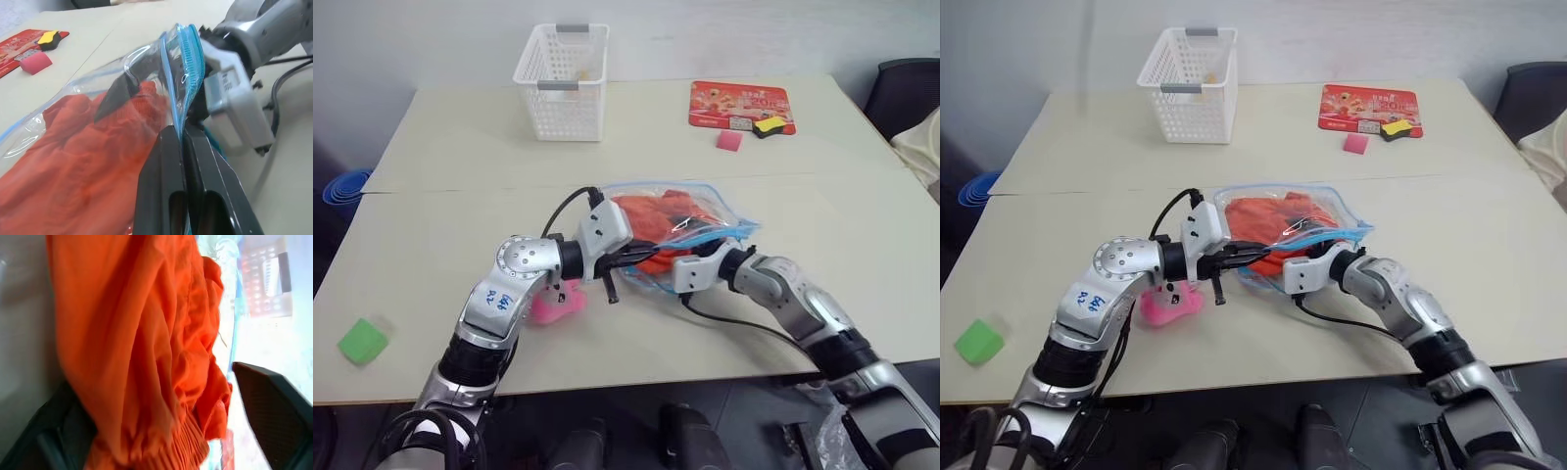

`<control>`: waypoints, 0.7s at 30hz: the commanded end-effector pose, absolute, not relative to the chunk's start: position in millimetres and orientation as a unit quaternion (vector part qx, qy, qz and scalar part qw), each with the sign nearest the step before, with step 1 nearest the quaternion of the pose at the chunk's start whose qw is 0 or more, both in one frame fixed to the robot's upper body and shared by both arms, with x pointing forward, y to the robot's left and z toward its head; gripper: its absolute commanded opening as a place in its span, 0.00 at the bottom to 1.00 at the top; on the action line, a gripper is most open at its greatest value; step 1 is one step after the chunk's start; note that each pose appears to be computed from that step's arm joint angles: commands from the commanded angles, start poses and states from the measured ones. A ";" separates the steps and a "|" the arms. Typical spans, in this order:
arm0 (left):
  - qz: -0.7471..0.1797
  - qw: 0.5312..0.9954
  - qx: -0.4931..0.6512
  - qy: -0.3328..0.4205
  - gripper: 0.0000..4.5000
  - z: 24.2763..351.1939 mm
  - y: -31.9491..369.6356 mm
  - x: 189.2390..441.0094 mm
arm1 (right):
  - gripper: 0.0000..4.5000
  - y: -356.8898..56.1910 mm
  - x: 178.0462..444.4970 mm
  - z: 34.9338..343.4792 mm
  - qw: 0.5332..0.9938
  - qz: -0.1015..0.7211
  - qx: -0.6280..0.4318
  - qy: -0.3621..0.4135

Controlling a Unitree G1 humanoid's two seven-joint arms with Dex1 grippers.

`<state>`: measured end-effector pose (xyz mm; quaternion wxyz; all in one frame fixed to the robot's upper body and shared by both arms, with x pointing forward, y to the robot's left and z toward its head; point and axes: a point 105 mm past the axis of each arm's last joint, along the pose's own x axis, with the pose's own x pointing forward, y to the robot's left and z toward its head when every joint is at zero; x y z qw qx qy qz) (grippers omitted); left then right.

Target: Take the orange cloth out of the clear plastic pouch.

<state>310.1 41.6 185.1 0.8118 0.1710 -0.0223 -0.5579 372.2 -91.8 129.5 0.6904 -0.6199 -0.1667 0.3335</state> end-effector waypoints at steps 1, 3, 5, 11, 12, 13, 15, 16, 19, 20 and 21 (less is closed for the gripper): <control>-0.540 0.827 0.145 -0.059 0.00 210.4 40.2 314.7 | 0.58 -95.3 372.4 98.5 0.681 0.364 -0.624 -0.121; -0.528 0.835 0.136 -0.067 0.00 215.8 40.2 318.3 | 0.47 -93.3 371.5 98.1 0.678 0.370 -0.623 -0.124; -0.519 0.842 0.131 -0.071 0.00 218.6 40.1 320.6 | 0.31 -92.2 369.2 99.0 0.676 0.375 -0.621 -0.127; -0.508 0.851 0.122 -0.059 0.00 214.2 36.0 321.9 | 0.01 -94.7 355.6 105.7 0.653 0.381 -0.639 -0.139; -0.500 0.855 0.124 -0.054 0.00 211.1 36.5 324.6 | 0.01 -95.0 351.8 111.2 0.646 0.379 -0.646 -0.147; -0.495 0.858 0.126 -0.051 0.00 209.0 36.8 326.5 | 0.01 -95.2 348.8 115.0 0.641 0.377 -0.651 -0.152; -0.479 0.862 0.159 -0.048 0.00 201.1 38.1 332.1 | 0.01 -94.9 339.6 133.1 0.642 0.370 -0.649 -0.172; -0.475 0.859 0.186 -0.049 0.00 195.4 38.5 333.7 | 0.01 -94.9 334.8 142.6 0.644 0.366 -0.646 -0.182; -0.461 0.859 0.220 -0.041 0.00 181.9 41.6 339.4 | 0.01 -97.0 319.1 161.0 0.643 0.368 -0.641 -0.200; -0.455 0.858 0.235 -0.039 0.00 177.0 43.7 342.3 | 0.01 -99.4 311.6 166.2 0.644 0.373 -0.636 -0.203; -0.450 0.856 0.251 -0.038 0.00 172.4 45.7 344.7 | 0.01 -101.5 304.8 171.2 0.649 0.376 -0.629 -0.205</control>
